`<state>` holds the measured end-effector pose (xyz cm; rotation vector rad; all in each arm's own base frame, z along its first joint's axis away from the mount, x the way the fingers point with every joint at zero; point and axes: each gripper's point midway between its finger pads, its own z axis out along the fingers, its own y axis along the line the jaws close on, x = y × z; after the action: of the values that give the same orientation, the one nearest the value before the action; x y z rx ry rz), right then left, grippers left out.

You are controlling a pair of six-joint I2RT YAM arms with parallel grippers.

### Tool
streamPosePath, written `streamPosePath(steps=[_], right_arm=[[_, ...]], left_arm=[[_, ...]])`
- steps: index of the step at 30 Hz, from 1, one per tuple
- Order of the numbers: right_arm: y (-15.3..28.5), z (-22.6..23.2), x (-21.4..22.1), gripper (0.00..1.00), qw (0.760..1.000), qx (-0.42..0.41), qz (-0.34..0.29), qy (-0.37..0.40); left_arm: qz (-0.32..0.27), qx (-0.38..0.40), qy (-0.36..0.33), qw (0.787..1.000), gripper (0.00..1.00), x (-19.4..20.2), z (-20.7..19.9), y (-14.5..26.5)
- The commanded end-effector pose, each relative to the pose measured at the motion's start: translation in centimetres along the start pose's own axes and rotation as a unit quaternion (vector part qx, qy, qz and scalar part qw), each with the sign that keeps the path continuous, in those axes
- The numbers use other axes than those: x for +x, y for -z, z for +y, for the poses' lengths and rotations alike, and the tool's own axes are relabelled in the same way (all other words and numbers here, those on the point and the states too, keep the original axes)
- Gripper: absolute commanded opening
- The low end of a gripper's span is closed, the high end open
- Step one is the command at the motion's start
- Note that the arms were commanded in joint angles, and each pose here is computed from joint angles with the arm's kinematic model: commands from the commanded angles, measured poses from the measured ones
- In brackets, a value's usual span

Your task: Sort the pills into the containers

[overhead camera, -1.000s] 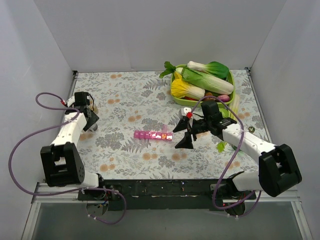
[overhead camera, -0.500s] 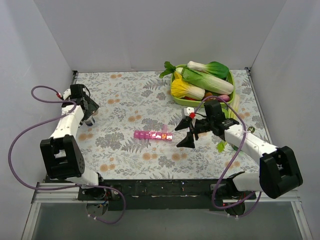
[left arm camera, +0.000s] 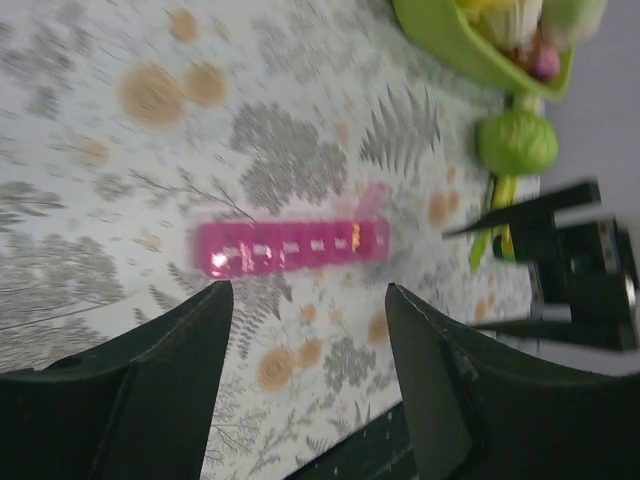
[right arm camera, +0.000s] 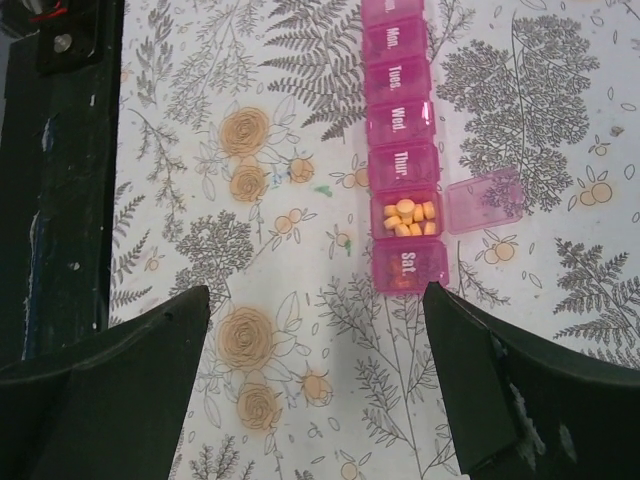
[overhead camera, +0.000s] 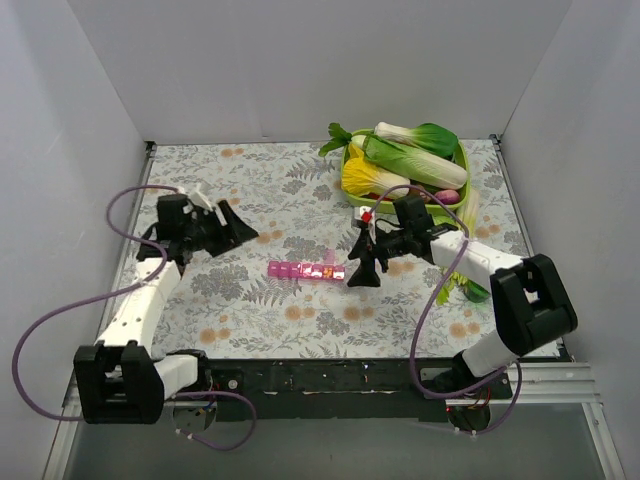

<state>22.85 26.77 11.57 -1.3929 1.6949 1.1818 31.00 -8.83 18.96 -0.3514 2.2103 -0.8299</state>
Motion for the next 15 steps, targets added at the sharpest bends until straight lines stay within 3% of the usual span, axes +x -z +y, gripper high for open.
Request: streamPosePath(steps=[1,2,6,15], right_arm=[[-0.8,-2.0,-0.2,0.95,0.999,0.002,0.023,-0.041],[-1.0,-2.3,-0.1,0.95,0.999,0.004,0.025,-0.047],[-1.8,-4.5,-0.4,0.95,0.995,0.036,0.019,-0.092],[-3.9,-7.7,0.1,0.98,0.98,0.088,0.028,-0.177]], left_arm=[[0.134,0.13,-0.02,0.982,0.56,7.6,-5.3,-2.4],[0.14,0.137,-0.019,0.98,0.48,8.3,-5.4,-3.0],[0.179,0.147,0.005,0.973,0.36,11.0,-5.8,-5.8],[0.205,0.163,0.028,0.965,0.29,12.5,-6.3,-10.6]])
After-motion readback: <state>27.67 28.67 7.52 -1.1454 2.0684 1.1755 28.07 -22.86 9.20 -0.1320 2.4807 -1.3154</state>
